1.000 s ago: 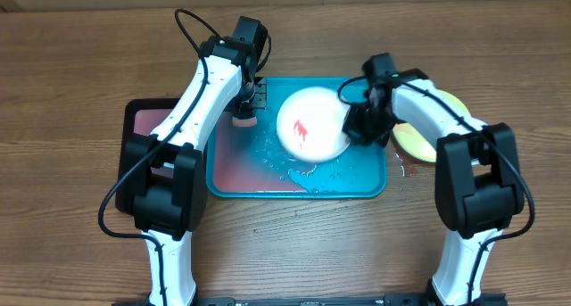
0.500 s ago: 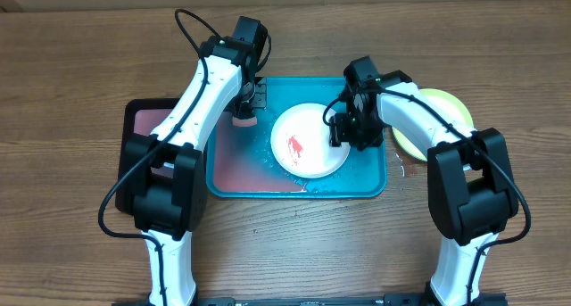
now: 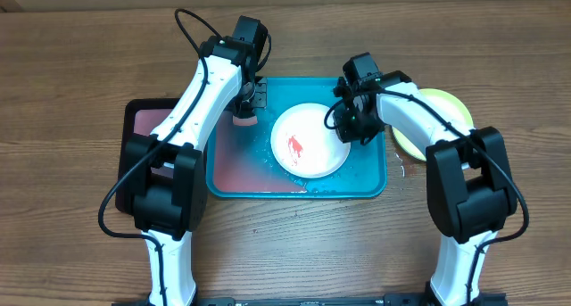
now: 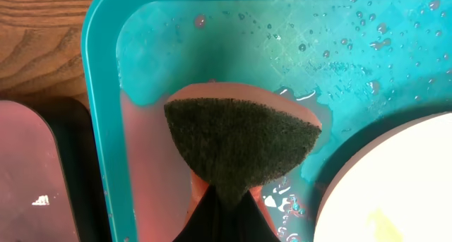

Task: Clean dirty plates on tray and stack at the side
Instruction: 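Grasp the white plate rim with the right gripper and drag it left, then lower the sponge with the left gripper onto the white plate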

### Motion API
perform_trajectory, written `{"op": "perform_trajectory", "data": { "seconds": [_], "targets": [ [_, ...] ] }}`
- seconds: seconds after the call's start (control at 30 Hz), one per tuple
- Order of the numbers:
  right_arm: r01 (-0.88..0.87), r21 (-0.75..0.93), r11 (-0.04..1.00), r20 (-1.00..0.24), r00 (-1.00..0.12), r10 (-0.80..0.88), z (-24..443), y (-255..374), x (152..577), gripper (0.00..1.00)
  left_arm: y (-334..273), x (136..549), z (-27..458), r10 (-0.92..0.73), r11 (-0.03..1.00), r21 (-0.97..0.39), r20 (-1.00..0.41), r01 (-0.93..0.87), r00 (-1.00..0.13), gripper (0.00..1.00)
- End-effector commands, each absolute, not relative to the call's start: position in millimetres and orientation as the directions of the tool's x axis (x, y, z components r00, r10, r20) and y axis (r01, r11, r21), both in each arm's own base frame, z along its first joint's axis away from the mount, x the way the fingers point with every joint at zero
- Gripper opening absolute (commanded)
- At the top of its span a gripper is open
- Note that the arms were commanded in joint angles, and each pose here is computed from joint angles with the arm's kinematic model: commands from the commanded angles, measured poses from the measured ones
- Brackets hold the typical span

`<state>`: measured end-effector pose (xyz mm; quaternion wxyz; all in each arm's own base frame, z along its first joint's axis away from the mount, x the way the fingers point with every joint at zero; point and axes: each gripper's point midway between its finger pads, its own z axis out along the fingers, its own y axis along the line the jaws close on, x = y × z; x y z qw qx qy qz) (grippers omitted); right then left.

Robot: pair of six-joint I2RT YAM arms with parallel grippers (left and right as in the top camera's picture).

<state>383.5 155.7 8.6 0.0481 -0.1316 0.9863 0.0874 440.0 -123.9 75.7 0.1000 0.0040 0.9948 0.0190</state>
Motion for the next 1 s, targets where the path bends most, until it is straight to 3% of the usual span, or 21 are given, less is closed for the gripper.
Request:
{"op": "perform_trajectory", "data": {
  "seconds": [0.0,0.03,0.2,0.33,0.73,0.97],
  "targets": [
    [-0.214,0.200,0.956,-0.100,-0.975,-0.198,6.9,161.1,383.7,0.08,-124.7,438.8,75.3,-0.012,1.000,0.023,-0.196,-0.016,-0.980,0.04],
    [-0.185,0.212,0.959,-0.088,-0.981,-0.170,7.2,162.3,382.2,0.04,-124.8,438.8,75.4,-0.012,1.000,0.022,-0.196,-0.016,-0.981,0.04],
    [0.123,0.239,0.963,0.038,-0.992,0.117,7.4,164.2,369.0,0.04,-131.0,436.9,74.7,-0.012,1.000,-0.013,-0.185,-0.010,-0.983,0.04],
    [0.328,0.278,0.903,0.114,-0.945,0.308,8.8,180.2,366.1,0.04,-132.3,436.6,73.5,-0.011,1.000,-0.016,-0.184,-0.008,-0.983,0.04],
    [0.350,0.296,0.888,0.042,-0.934,0.354,-4.2,208.1,370.3,0.04,-145.6,433.0,41.9,0.017,1.000,-0.013,-0.129,0.019,-0.992,0.04],
    [0.347,0.297,0.890,0.040,-0.935,0.351,-4.1,208.2,370.6,0.04,-150.3,422.6,-7.9,0.054,0.998,0.016,-0.029,0.054,-0.998,0.04]
  ]
}}
